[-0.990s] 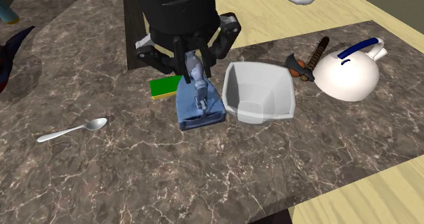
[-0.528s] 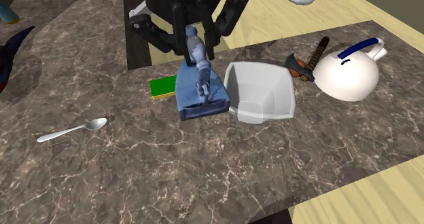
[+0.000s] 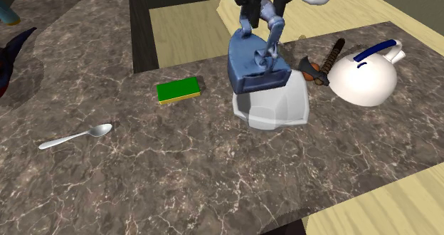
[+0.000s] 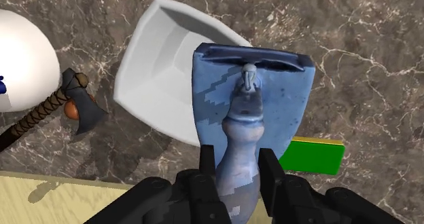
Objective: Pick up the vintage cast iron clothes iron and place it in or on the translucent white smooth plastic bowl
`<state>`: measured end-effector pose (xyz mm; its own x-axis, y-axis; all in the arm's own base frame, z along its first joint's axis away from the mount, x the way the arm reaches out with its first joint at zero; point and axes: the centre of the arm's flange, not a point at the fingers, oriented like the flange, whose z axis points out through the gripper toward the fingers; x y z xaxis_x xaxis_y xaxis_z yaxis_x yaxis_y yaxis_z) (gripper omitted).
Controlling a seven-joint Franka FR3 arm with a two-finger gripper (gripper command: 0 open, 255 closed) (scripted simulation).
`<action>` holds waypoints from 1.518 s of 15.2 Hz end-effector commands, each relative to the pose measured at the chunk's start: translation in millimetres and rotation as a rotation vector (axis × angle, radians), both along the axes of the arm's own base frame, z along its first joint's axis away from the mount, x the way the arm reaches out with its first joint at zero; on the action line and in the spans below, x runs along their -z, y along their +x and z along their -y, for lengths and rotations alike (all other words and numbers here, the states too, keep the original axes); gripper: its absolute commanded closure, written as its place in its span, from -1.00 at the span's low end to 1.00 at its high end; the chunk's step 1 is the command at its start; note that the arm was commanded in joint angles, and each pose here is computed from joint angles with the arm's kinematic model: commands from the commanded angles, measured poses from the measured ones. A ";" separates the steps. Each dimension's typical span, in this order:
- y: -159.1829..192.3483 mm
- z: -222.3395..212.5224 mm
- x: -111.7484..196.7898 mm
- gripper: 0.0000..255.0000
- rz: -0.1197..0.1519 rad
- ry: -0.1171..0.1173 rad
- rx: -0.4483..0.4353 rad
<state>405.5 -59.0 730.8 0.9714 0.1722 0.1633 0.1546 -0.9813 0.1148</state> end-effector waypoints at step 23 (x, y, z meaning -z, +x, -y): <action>29.5 77.8 57.1 1.00 0.000 -0.001 -0.001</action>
